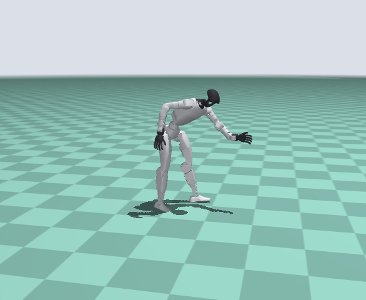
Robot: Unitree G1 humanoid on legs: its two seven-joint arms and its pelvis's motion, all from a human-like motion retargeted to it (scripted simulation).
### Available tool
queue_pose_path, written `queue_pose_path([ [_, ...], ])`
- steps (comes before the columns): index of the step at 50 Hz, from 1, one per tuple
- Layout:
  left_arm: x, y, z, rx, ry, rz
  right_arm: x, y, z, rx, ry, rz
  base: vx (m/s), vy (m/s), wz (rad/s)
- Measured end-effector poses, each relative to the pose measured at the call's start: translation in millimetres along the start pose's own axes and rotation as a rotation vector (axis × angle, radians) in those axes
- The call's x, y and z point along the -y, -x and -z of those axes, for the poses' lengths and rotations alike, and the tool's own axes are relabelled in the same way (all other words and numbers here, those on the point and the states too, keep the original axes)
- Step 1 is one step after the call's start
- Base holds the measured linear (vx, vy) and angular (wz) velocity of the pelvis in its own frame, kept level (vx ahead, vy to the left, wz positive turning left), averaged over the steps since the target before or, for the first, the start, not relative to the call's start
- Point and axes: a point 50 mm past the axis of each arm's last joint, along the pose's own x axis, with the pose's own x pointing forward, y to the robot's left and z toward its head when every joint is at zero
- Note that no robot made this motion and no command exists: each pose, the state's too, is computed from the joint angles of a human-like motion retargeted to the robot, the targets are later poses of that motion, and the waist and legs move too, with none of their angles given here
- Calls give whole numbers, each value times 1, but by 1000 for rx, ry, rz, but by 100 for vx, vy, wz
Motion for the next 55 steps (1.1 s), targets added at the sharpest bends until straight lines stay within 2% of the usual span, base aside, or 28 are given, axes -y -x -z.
queue_pose_path([
  [5, 3, 19, 27, -101, 47, 1, 2, 7, -5, 18, -1, -22, -7, 17, -37],
  [11, 15, 21, 26, -112, 103, 7, 25, 11, -16, 36, 23, 4, -5, 17, -26],
  [15, 23, 11, 13, -40, 55, 80, 4, 10, -25, 122, -195, 3, -9, 15, -35],
  [20, 14, -5, 2, -31, 12, 29, -12, 5, -28, 119, -295, -8, -1, 11, 11],
  [30, 2, -8, 8, -70, 29, -99, 3, 17, -9, 64, -182, -4, -2, 9, 41],
  [36, 5, -3, 10, -41, -12, -13, -2, 16, 0, 41, -142, -37, 2, 1, -81],
  [40, 3, 17, 35, -75, -107, 100, -19, 18, 11, -5, -106, -103, 12, -4, -14],
  [42, 3, 32, 48, -97, -112, 121, -11, 19, 17, -25, -13, -118, 8, -4, 21],
  [45, -4, 49, 63, -135, -120, 135, -14, 20, 23, -46, 6, -125, 10, -7, 13],
  [47, -12, 53, 68, -185, -72, 52, -3, 16, 27, -106, 113, -103, 13, -11, 3],
  [55, -19, 74, 77, -180, -149, 109, -3, 24, 52, -198, 164, -80, 16, -11, 23],
])
